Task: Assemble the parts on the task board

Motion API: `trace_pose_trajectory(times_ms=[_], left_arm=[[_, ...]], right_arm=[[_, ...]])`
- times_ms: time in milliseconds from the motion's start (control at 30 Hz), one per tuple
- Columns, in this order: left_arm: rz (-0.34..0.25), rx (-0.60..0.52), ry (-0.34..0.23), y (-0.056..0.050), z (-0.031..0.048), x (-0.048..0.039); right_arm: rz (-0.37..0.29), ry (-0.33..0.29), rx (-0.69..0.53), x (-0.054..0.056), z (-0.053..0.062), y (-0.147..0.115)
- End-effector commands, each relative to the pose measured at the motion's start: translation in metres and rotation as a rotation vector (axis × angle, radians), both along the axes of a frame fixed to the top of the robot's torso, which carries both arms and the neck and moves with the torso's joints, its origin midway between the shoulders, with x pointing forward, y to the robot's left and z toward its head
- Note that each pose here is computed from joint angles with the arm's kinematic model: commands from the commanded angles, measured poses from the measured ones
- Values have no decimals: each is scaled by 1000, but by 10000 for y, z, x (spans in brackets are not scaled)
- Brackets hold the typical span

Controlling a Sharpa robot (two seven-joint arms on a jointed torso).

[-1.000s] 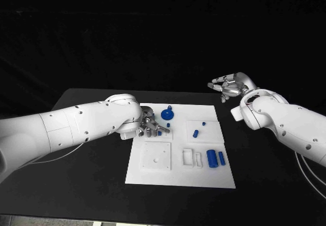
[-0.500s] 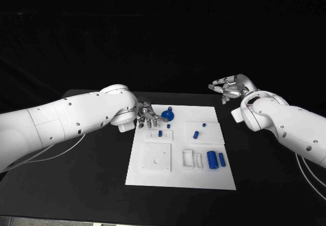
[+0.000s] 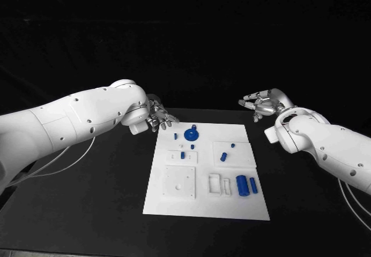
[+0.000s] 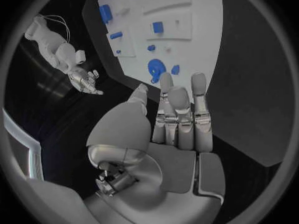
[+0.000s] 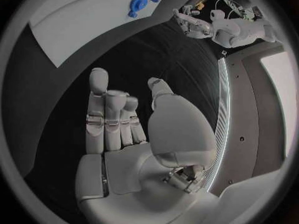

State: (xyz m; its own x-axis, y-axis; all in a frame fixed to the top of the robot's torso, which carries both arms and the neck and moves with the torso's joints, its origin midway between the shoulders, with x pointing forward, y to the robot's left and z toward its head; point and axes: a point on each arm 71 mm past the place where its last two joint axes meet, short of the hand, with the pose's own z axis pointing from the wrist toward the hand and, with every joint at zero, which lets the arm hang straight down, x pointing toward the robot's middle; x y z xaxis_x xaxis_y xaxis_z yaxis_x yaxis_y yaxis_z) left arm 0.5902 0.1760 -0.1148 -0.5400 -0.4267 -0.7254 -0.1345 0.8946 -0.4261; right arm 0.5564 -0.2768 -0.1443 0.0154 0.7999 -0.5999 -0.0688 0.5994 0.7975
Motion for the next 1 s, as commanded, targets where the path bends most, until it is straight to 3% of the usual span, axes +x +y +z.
trace_pose_trajectory(times_ms=[33, 200, 300, 400, 767, 1000], left_arm=[[-20, -10, 24, -10, 16, 74], [6, 7, 24, 16, 14, 208], [6, 39, 58, 41, -16, 277], [-9, 66, 107, 58, -50, 300], [-12, 81, 174, 76, -141, 355], [-15, 88, 216, 72, -259, 349]], right_arm=[[18, -15, 5, 3, 7, 17], [20, -19, 10, 9, 4, 32], [23, -21, 12, 12, 3, 47], [26, -24, 14, 13, 4, 65], [40, -39, 25, 16, 19, 112], [48, -52, 39, 20, 40, 144]])
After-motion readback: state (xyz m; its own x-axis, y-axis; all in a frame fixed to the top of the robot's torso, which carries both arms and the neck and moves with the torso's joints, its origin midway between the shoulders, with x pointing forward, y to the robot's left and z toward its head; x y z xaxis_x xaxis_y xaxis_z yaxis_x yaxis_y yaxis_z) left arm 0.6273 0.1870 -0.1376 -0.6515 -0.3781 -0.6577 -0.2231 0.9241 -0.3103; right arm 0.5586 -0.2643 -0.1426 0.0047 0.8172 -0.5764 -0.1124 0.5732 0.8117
